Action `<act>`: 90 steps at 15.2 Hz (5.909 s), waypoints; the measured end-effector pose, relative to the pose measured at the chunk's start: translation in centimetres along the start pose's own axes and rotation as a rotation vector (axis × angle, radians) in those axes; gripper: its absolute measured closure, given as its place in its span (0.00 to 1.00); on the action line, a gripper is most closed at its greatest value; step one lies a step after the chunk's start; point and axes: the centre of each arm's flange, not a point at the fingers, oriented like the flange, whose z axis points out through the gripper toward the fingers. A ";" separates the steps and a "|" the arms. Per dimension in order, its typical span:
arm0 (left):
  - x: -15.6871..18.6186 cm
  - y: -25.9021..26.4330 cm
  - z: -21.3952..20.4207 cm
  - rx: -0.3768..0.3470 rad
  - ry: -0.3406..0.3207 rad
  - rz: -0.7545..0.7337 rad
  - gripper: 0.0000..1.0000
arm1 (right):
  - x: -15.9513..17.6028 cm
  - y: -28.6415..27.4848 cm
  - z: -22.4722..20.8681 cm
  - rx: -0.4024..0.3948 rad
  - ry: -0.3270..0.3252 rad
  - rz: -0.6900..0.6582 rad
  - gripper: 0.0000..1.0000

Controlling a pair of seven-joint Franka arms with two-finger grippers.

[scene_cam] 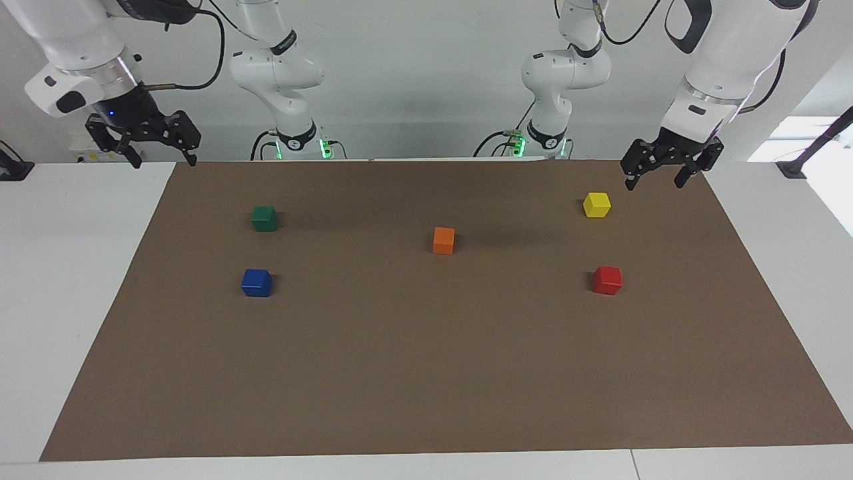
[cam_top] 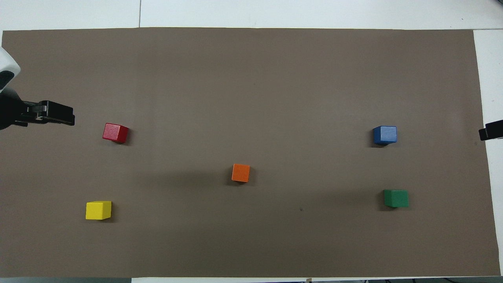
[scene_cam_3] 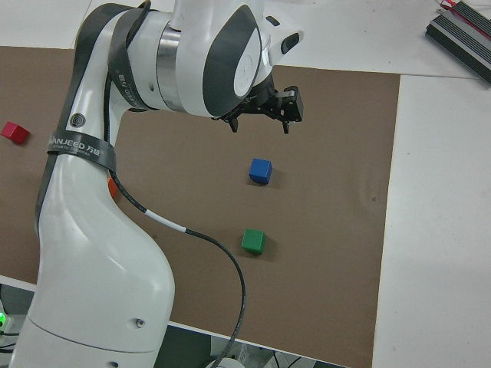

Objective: Transfer red block to right arm and stack on blue block

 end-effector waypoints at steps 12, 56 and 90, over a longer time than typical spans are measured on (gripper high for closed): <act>-0.4 -0.4 5.8 0.003 0.063 -0.009 0.00 | 0.0 0.2 0.0 0.000 -0.001 0.003 0.00; -9.4 28.9 2.7 -0.451 -0.574 -1.258 0.46 | -1.5 -21.8 27.5 2.277 0.057 -0.081 0.00; -14.4 36.7 5.0 -0.568 -0.570 -1.526 0.35 | -4.6 -30.2 33.6 2.455 -0.036 -0.118 0.44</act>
